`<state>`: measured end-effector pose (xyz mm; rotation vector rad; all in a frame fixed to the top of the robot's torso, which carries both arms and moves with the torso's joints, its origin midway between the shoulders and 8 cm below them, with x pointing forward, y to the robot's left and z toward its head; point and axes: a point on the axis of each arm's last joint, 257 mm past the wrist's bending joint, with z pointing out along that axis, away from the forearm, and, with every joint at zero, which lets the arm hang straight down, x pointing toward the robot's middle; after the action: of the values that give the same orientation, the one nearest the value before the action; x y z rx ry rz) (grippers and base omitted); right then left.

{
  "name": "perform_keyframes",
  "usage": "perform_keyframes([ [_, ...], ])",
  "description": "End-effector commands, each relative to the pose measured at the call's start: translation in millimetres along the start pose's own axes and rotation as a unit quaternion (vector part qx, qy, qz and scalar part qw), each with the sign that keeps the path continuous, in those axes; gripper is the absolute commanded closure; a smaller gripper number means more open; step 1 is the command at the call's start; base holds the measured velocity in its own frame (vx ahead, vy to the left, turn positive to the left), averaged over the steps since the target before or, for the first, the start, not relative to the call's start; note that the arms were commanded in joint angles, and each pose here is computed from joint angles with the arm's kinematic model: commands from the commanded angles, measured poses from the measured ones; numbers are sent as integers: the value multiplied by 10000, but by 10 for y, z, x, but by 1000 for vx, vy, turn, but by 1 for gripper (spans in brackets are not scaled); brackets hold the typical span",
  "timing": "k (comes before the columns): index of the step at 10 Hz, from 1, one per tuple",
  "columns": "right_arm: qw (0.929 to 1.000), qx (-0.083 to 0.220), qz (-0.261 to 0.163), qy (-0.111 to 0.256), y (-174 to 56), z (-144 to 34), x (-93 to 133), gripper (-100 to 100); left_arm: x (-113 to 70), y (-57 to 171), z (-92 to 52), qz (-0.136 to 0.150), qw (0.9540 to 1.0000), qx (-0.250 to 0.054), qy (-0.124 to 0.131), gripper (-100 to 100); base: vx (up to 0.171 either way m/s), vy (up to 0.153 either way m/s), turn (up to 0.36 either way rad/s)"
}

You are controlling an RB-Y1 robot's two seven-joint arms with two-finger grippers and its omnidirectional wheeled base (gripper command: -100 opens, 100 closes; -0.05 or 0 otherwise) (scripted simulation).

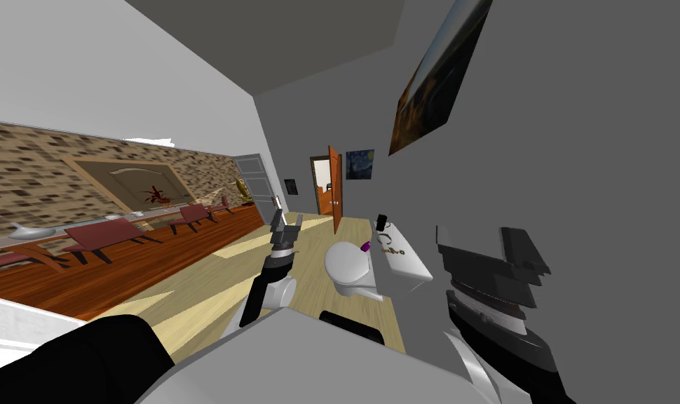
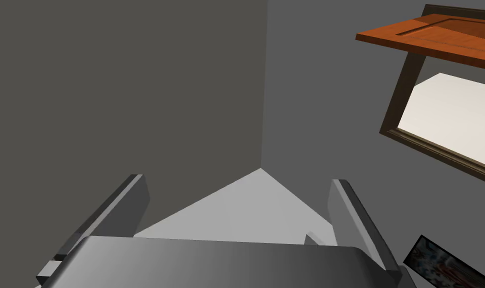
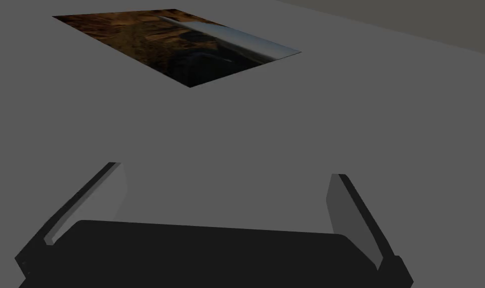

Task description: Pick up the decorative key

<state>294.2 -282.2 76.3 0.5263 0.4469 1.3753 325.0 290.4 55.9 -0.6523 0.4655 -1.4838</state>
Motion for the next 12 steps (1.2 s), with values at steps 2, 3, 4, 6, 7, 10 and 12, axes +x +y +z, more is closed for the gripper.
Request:
perform_keyframes([
  [2,9994,74,-111,329,-107,-22,113,-100,0,0,0,0,10000,0,0,0,-14,6,13],
  [3,9984,117,-183,517,-176,-41,177,-100,0,0,0,0,10000,0,0,0,-25,11,22],
  [4,9969,166,-271,720,-259,-66,245,-100,0,0,0,0,10000,0,0,0,-27,15,24],
  [6,9942,218,-383,981,-354,-99,325,-100,0,0,0,0,10000,0,0,0,-29,15,16],
  [7,9904,271,-511,1252,-460,-141,405,-100,0,0,0,0,10000,0,0,0,-28,14,20],
  [10,9791,377,-811,1825,-699,-250,554,-100,0,0,0,0,10000,0,0,0,-32,16,20],
  [12,9698,427,-999,2183,-832,-323,628,-100,0,0,0,0,10000,0,0,0,-33,23,28],
])
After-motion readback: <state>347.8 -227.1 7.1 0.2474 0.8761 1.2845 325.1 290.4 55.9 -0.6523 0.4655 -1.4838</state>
